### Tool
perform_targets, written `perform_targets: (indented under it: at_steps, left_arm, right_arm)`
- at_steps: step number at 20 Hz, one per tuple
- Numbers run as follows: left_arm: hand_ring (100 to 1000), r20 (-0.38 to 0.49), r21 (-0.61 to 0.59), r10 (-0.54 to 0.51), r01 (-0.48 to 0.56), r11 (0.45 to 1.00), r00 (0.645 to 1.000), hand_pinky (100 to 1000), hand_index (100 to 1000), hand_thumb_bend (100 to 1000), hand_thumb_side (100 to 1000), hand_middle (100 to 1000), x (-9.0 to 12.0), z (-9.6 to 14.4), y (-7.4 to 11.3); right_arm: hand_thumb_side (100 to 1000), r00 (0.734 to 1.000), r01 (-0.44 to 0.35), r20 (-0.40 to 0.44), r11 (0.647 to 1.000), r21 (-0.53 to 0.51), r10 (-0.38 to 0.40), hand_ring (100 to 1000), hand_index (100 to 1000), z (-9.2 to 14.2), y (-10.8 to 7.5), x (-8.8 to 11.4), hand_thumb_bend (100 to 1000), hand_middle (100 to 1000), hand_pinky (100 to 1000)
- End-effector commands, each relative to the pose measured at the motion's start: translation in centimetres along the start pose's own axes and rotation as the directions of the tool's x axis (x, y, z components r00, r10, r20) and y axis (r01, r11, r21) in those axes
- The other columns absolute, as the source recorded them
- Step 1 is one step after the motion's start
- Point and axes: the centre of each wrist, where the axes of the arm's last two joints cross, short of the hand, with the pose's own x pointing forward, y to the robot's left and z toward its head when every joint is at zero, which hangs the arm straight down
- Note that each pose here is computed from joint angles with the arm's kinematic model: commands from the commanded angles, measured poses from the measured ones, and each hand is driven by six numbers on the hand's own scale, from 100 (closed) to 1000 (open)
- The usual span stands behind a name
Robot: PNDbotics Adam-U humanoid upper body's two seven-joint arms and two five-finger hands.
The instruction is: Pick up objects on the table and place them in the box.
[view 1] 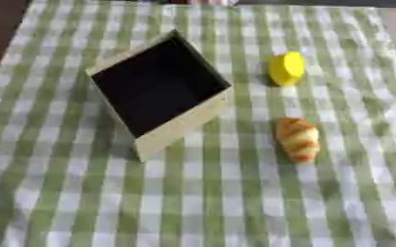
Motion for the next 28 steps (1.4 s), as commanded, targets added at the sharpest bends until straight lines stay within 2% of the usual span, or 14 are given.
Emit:
perform_targets:
  at_steps: [1,5,8,9,10,11,14,18,22,23,26,28]
  left_arm:
    - [747,0.024,-0.014,0.002,-0.002,1.000,1.000,755,871,100,667,787,0.4,-0.5,0.0]
    - [747,0.024,-0.023,-0.006,0.006,1.000,1.000,755,871,100,666,787,0.5,-0.5,0.2]
    - [746,0.024,-0.031,-0.014,0.014,0.999,1.000,755,871,100,665,787,0.5,-0.4,0.3]
    - [746,0.023,-0.035,-0.016,0.017,0.999,1.000,756,871,100,665,787,0.5,-0.4,0.4]
    - [746,0.023,-0.037,-0.018,0.019,0.999,1.000,756,871,100,665,787,0.5,-0.4,0.4]
    - [746,0.022,-0.040,-0.019,0.020,0.999,1.000,756,871,100,665,787,0.5,-0.4,0.4]
    - [746,0.021,-0.047,-0.019,0.020,0.999,1.000,756,871,100,665,787,0.5,-0.4,0.4]
    - [746,0.021,-0.055,-0.016,0.017,0.998,1.000,756,871,100,664,788,0.5,-0.4,0.3]
    - [746,0.019,-0.062,-0.011,0.013,0.998,1.000,756,870,100,664,788,0.5,-0.4,0.2]
    - [746,0.019,-0.064,-0.009,0.010,0.998,1.000,756,870,100,664,788,0.5,-0.4,0.1]
    - [746,0.016,-0.072,-0.002,0.003,0.997,1.000,757,870,100,664,789,0.5,-0.4,0.0]
    - [746,0.014,-0.074,0.003,-0.002,0.997,1.000,757,870,100,664,789,0.5,-0.4,-0.1]
  right_arm:
    - [555,0.999,-0.007,0.033,1.000,0.022,0.006,727,828,-0.7,-0.4,0.4,100,607,848]
    - [536,0.996,-0.068,0.067,0.991,0.111,0.061,754,838,-0.8,-1.5,0.6,100,619,861]
    - [332,0.982,-0.176,0.112,0.952,0.252,0.152,783,849,-1.1,-2.9,0.9,100,644,872]
    - [286,0.974,-0.216,0.131,0.927,0.306,0.184,791,853,-1.2,-3.4,1.0,100,655,873]
    - [286,0.966,-0.252,0.148,0.902,0.350,0.212,791,853,-1.3,-3.7,1.1,100,655,873]
    - [174,0.955,-0.291,0.174,0.869,0.400,0.240,805,863,-1.6,-4.1,1.2,100,679,872]
    - [100,0.916,-0.398,0.261,0.762,0.510,0.304,821,872,-2.2,-4.7,1.5,100,710,870]
    - [100,0.868,-0.497,0.349,0.615,0.612,0.354,836,879,-2.3,-4.7,1.6,100,742,870]
    - [104,0.825,-0.564,0.440,0.485,0.668,0.355,854,889,-2.6,-4.3,1.7,100,780,870]
    - [130,0.816,-0.577,0.458,0.455,0.679,0.352,859,893,-2.6,-4.1,1.7,100,791,871]
    - [170,0.801,-0.595,0.492,0.372,0.712,0.341,867,900,-2.6,-3.6,1.6,100,803,873]
    - [188,0.801,-0.594,0.499,0.334,0.732,0.331,872,905,-2.7,-3.2,1.6,100,805,877]
